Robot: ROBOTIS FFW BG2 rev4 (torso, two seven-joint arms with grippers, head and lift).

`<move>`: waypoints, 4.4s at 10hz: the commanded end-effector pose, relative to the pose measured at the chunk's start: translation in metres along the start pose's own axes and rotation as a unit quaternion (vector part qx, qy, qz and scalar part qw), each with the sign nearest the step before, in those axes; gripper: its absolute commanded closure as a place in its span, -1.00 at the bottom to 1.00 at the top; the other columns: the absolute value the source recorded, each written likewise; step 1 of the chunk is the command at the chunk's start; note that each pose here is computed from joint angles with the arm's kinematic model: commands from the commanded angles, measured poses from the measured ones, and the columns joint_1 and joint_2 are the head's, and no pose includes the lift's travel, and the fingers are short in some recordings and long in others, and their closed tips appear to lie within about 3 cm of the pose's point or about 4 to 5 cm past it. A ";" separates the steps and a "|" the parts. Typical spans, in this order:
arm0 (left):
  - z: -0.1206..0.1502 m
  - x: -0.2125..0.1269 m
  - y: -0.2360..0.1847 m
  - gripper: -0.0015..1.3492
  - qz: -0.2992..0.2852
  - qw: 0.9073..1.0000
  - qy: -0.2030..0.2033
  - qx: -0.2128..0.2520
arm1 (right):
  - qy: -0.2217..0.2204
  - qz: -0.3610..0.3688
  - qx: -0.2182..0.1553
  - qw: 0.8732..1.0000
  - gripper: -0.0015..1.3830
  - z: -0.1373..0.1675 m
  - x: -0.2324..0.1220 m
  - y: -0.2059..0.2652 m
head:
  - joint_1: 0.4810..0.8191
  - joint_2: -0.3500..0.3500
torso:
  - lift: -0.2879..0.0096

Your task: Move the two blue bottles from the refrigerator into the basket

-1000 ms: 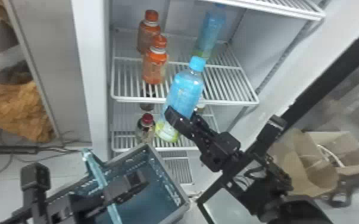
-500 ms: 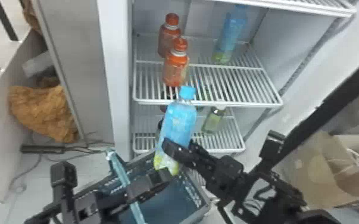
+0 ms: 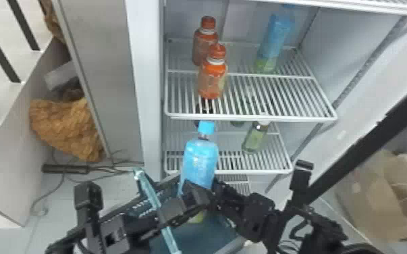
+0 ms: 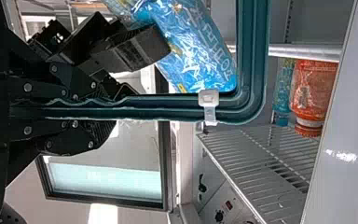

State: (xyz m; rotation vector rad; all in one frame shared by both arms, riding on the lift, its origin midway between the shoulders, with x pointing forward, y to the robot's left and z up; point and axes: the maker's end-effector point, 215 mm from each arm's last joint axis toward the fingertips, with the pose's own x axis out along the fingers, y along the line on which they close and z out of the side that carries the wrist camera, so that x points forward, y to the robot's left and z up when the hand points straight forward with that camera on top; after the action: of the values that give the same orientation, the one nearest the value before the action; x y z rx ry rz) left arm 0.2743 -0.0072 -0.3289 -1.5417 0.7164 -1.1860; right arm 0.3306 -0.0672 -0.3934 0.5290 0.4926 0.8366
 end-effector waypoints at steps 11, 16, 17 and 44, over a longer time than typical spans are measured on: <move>-0.001 -0.002 0.000 0.78 0.000 1.000 -0.001 -0.001 | -0.130 -0.101 -0.114 0.980 -0.82 0.105 -0.064 -0.040 | 0.27 -0.67 | 0.87; -0.003 -0.003 0.002 0.78 0.002 1.000 0.000 -0.004 | -0.197 -0.164 -0.179 0.950 -0.82 0.182 -0.105 -0.074 | 0.27 -1.00 | 0.87; -0.004 -0.001 0.000 0.78 0.000 1.000 0.003 -0.004 | -0.208 -0.172 -0.190 0.944 -0.82 0.195 -0.107 -0.081 | 0.27 -1.00 | 0.87; -0.003 0.005 0.000 0.78 -0.001 1.000 0.011 -0.003 | -0.226 -0.292 -0.236 0.899 -0.81 0.349 -0.003 -0.223 | 0.27 -0.97 | 0.87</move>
State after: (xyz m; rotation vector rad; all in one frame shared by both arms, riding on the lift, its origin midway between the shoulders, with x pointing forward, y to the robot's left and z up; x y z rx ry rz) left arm 0.2731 -0.0123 -0.3274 -1.5356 0.7331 -1.2040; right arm 0.6593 -0.2801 -0.2635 0.0954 -0.0063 0.2123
